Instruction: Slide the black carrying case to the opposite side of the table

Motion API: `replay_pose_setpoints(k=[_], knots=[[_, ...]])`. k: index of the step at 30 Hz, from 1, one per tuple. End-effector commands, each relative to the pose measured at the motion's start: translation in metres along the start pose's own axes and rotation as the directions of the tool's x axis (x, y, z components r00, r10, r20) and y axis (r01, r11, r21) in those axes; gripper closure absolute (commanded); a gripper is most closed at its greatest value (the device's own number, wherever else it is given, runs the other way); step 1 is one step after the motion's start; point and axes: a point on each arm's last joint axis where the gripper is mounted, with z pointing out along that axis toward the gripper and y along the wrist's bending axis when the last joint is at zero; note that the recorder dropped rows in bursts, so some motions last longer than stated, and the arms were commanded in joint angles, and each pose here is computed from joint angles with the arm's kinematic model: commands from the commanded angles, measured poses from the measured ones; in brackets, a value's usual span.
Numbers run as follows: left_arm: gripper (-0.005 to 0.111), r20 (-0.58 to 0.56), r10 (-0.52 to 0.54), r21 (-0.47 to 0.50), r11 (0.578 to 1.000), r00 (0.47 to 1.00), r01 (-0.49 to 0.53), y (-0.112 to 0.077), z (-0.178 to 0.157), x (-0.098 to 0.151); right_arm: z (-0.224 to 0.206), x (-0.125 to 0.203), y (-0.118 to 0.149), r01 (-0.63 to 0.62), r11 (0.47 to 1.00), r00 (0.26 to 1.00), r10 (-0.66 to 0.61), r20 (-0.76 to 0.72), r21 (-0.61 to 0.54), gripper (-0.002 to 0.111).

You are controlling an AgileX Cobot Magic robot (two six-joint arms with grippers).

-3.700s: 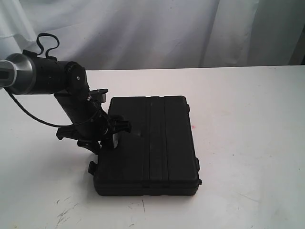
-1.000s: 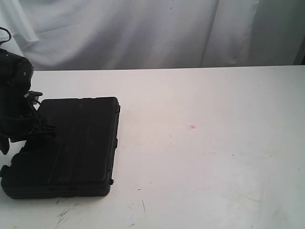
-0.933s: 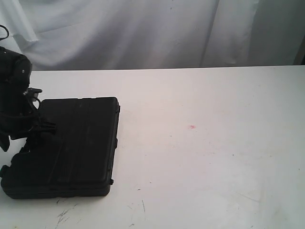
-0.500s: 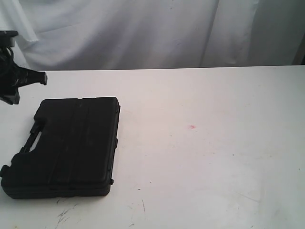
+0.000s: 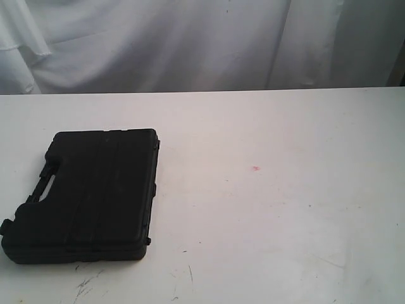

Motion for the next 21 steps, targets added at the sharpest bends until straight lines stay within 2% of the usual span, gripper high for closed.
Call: replay_pose_setpoints(k=[1, 6, 16, 19, 21], knots=[[0.107, 0.115, -0.036, 0.054, 0.998, 0.993, 0.03, 0.004, -0.038, 0.014, 0.0, 0.001, 0.0, 0.009, 1.0, 1.0, -0.009, 0.004, 0.002, 0.108], [0.107, 0.199, -0.063, 0.094, 0.995, 0.978, 0.045, 0.008, -0.076, 0.023, 0.0, 0.001, 0.0, 0.009, 1.0, 1.0, -0.009, 0.004, 0.002, 0.108], [0.107, 0.352, -0.084, 0.148, 0.988, 0.932, 0.033, 0.012, -0.116, 0.031, 0.0, 0.001, 0.0, 0.009, 1.0, 1.0, -0.009, 0.004, 0.002, 0.108], [0.107, 0.428, -0.031, 0.11, 0.994, 0.903, -0.018, 0.015, -0.125, 0.029, 0.0, 0.001, 0.0, 0.009, 1.0, 1.0, -0.009, 0.004, 0.002, 0.108], [0.107, 0.436, -0.005, 0.084, 0.996, 0.9, -0.035, 0.017, -0.127, 0.03, 0.0, 0.001, 0.0, 0.009, 1.0, 1.0, -0.009, 0.004, 0.002, 0.108]])
